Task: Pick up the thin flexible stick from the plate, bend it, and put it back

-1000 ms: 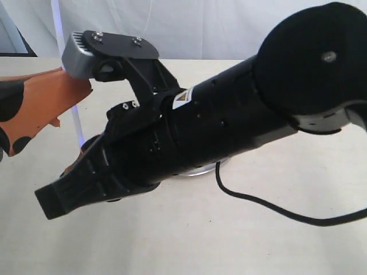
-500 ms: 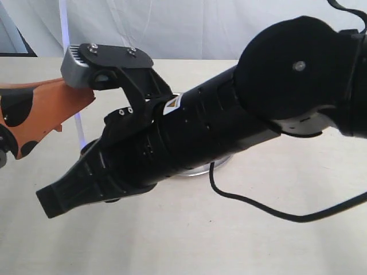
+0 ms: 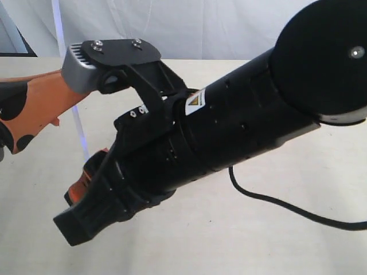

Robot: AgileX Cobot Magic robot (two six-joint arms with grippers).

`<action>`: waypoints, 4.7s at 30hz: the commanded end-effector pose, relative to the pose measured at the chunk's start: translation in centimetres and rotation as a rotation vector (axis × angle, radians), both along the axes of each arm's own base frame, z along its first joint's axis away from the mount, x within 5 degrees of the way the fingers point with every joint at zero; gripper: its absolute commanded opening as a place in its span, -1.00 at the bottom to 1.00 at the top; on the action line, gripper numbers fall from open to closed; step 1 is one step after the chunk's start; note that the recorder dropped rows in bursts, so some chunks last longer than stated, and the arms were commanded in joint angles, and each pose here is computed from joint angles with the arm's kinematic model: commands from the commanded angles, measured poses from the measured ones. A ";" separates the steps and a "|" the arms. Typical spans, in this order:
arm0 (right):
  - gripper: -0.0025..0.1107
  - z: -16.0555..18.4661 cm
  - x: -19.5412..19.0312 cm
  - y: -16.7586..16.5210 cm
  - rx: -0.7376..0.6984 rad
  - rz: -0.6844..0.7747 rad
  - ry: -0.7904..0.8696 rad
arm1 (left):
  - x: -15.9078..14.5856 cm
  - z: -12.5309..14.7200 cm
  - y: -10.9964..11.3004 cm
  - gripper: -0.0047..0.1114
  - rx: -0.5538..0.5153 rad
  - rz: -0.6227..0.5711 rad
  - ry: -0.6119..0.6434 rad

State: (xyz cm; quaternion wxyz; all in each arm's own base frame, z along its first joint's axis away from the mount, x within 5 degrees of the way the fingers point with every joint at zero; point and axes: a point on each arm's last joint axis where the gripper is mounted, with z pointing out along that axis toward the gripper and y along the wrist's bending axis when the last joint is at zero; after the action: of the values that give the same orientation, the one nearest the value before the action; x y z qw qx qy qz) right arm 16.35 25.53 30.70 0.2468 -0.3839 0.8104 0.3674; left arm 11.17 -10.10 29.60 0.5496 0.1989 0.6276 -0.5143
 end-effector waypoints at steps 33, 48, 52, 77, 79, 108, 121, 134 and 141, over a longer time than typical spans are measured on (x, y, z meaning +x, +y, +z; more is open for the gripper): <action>-0.96 1.4 1.7 -0.1 0.113 -0.168 -0.159 | 0.3 0.1 0.2 -0.91 -0.029 0.038 0.063; -0.96 1.4 2.2 -0.3 0.100 -0.214 -0.184 | 0.7 -0.7 0.3 -0.14 0.062 0.082 0.068; -0.96 1.1 2.7 -0.8 0.057 -0.249 -0.198 | 0.6 -0.8 0.3 -0.14 0.083 0.075 0.060; -0.96 -5.4 6.4 -4.8 -0.424 -0.436 -0.266 | 1.5 -2.3 1.5 -0.92 0.318 0.251 0.051; -0.96 -7.8 8.1 -5.0 -0.484 -0.457 -0.220 | 1.7 -2.6 2.2 -0.92 0.397 0.327 0.030; -0.96 -17.3 23.2 -5.4 -0.650 -0.616 -0.142 | -2.7 -4.2 9.2 -0.92 0.402 0.933 0.042; -0.55 -20.3 23.6 -5.1 -0.713 -0.619 -0.062 | -2.9 -7.6 9.1 -0.92 0.281 0.911 0.302; -0.51 -11.3 22.5 -5.7 -0.584 -0.713 -0.093 | -2.9 -7.6 9.1 -0.92 0.279 0.911 0.304; -0.97 -2.0 18.4 -8.7 -0.564 -0.770 -0.206 | -2.9 -7.6 9.1 -0.92 0.279 0.911 0.304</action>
State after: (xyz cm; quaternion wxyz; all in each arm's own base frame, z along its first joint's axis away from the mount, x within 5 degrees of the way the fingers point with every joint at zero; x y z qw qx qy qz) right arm 36.73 18.30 25.47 0.3099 -0.1492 0.9388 -0.0191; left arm 8.32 -1.06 22.15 0.5910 -0.0983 0.7850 -0.1578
